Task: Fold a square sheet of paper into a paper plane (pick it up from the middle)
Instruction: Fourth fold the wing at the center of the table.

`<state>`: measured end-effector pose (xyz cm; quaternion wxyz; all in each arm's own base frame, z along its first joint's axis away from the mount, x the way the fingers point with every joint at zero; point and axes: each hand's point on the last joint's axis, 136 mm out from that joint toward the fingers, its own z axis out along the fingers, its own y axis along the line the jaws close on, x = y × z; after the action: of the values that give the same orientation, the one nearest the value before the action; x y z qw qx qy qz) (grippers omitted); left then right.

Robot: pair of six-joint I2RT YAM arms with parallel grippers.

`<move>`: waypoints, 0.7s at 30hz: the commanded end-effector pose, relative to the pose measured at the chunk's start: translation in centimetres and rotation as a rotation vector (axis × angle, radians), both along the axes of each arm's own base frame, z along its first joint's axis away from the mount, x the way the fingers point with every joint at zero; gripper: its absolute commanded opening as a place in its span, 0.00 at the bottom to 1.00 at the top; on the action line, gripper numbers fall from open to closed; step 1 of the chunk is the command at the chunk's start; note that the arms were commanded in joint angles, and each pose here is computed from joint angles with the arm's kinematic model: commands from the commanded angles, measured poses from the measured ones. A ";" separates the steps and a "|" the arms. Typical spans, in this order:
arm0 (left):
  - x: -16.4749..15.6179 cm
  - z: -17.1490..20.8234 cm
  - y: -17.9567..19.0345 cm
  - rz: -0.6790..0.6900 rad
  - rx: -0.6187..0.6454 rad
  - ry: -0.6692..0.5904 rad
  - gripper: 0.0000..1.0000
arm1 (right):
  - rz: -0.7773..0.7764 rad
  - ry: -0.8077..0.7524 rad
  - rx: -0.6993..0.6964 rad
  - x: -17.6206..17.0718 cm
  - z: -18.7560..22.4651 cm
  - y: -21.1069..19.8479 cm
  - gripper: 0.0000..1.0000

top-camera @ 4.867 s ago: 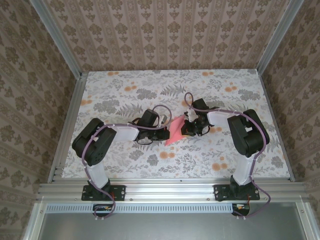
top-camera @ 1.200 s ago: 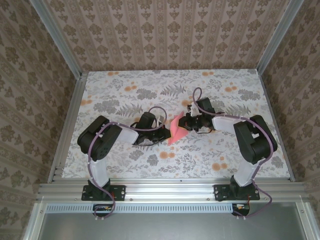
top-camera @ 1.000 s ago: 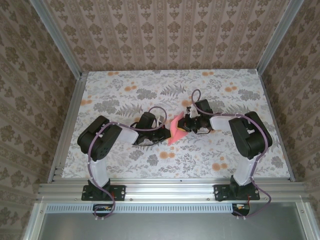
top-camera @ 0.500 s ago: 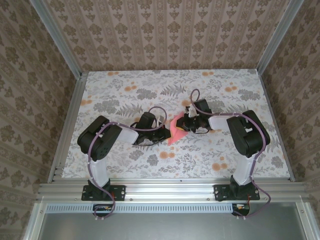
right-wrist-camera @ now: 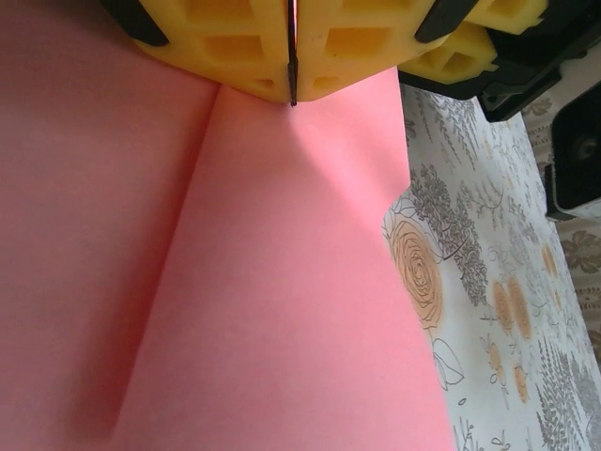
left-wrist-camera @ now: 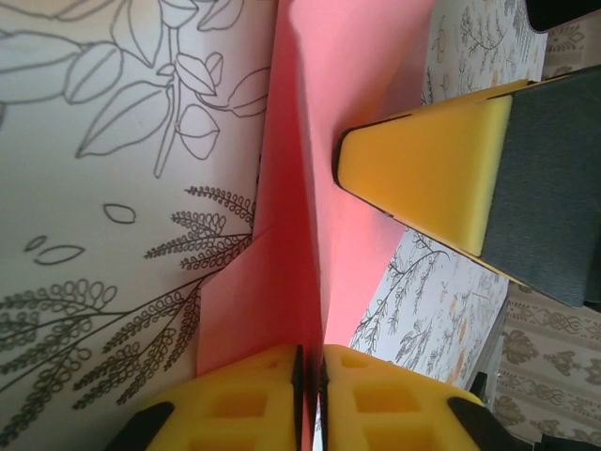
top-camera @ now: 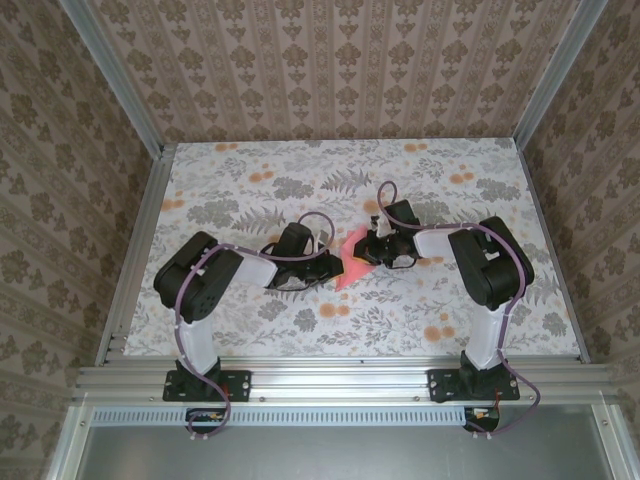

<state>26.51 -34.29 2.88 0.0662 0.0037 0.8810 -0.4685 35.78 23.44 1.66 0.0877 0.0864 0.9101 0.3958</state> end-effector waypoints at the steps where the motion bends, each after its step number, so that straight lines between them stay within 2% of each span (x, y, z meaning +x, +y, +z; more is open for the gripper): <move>1: 0.4 0.3 0.5 0.005 0.029 -0.014 0.20 | 0.005 0.021 -0.049 -0.2 -1.2 -0.4 0.10; 5: 0.6 1.0 0.6 -0.009 0.046 -0.041 0.29 | 0.007 0.022 -0.050 -0.3 -1.3 -0.4 0.10; 9: 1.2 1.6 1.4 -0.004 0.071 -0.060 0.32 | 0.009 0.019 -0.047 -0.3 -1.2 -0.4 0.10; 21: 2.0 2.1 1.0 -0.046 0.056 -0.074 0.29 | 0.009 0.018 -0.044 -0.2 -1.0 -0.4 0.11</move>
<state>28.06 -32.90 3.94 0.0811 0.0216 0.8961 -0.4359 35.78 23.43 1.60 0.0893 0.0791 0.9114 0.3939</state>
